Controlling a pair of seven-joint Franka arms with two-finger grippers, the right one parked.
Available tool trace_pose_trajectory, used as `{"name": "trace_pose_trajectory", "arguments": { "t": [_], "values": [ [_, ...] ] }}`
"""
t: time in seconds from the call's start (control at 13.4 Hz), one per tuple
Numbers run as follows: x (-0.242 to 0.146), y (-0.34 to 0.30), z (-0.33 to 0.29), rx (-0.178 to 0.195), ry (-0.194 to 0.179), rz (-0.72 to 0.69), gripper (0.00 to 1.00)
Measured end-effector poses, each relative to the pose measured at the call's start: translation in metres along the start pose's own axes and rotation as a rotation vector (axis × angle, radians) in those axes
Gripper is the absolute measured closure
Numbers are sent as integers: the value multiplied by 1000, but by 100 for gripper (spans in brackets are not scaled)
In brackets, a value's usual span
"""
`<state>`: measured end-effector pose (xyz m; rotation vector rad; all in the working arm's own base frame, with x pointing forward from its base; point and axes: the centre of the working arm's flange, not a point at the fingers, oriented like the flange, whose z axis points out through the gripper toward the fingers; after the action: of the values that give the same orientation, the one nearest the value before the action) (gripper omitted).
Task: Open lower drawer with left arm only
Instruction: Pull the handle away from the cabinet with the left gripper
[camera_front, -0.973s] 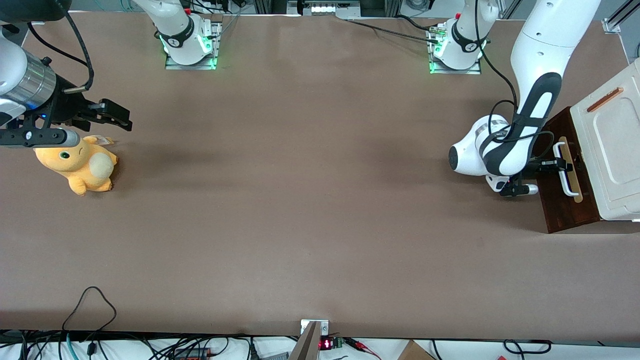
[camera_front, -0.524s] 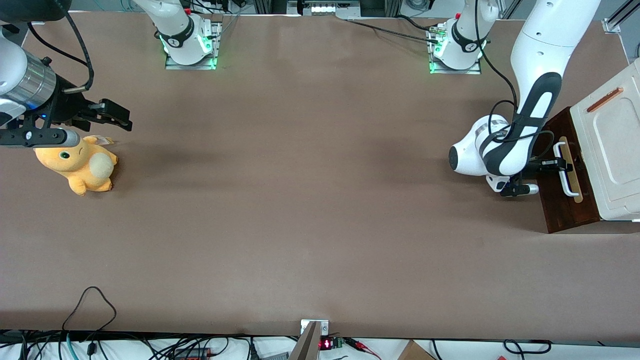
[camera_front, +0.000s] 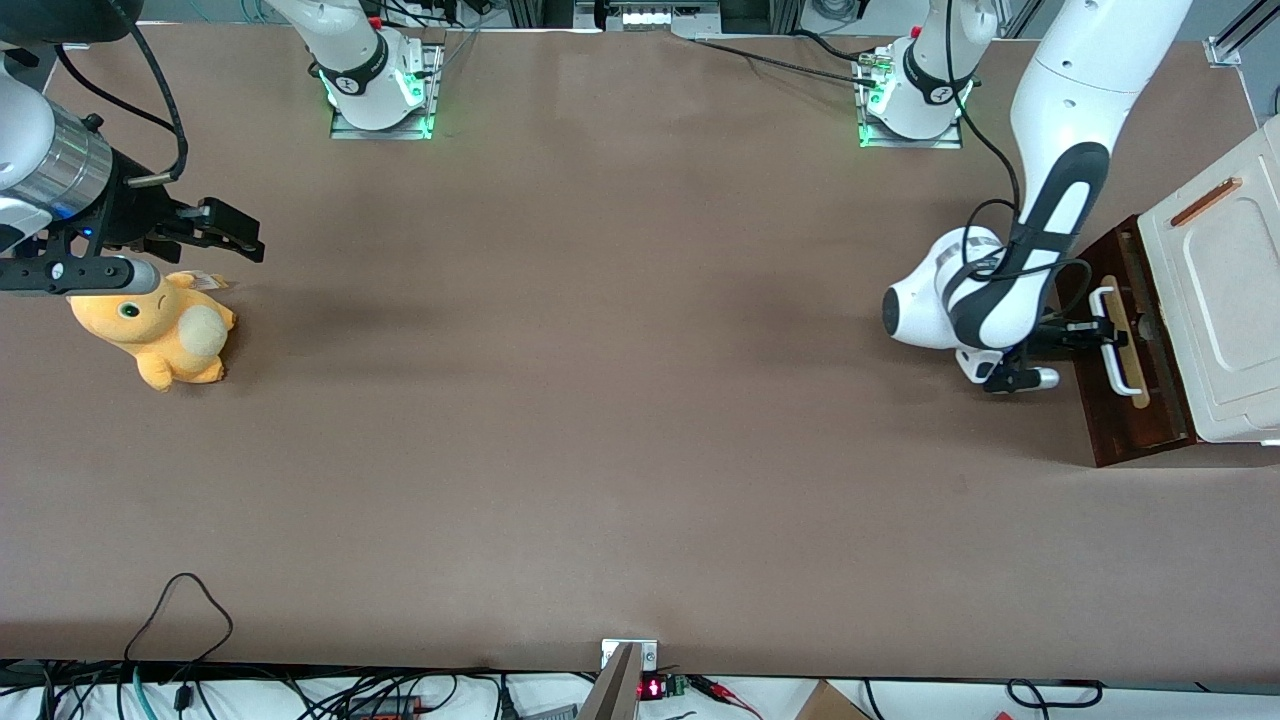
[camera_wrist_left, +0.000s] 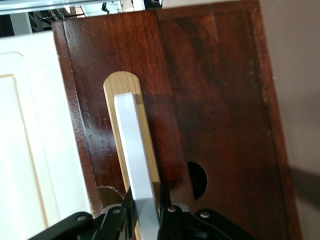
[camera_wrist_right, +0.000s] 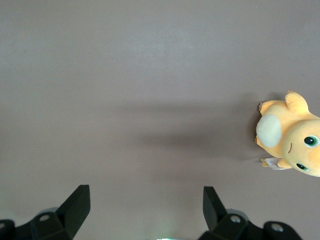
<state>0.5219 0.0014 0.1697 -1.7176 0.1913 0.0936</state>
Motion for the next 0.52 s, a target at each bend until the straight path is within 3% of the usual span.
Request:
{"name": "trace_pose_trajectory", "arguments": {
  "t": [0.22,0.52],
  "values": [
    [0,0,-33,-31,31,-4,79],
    [-1,2,-52,-41,57,0,79]
  ]
}}
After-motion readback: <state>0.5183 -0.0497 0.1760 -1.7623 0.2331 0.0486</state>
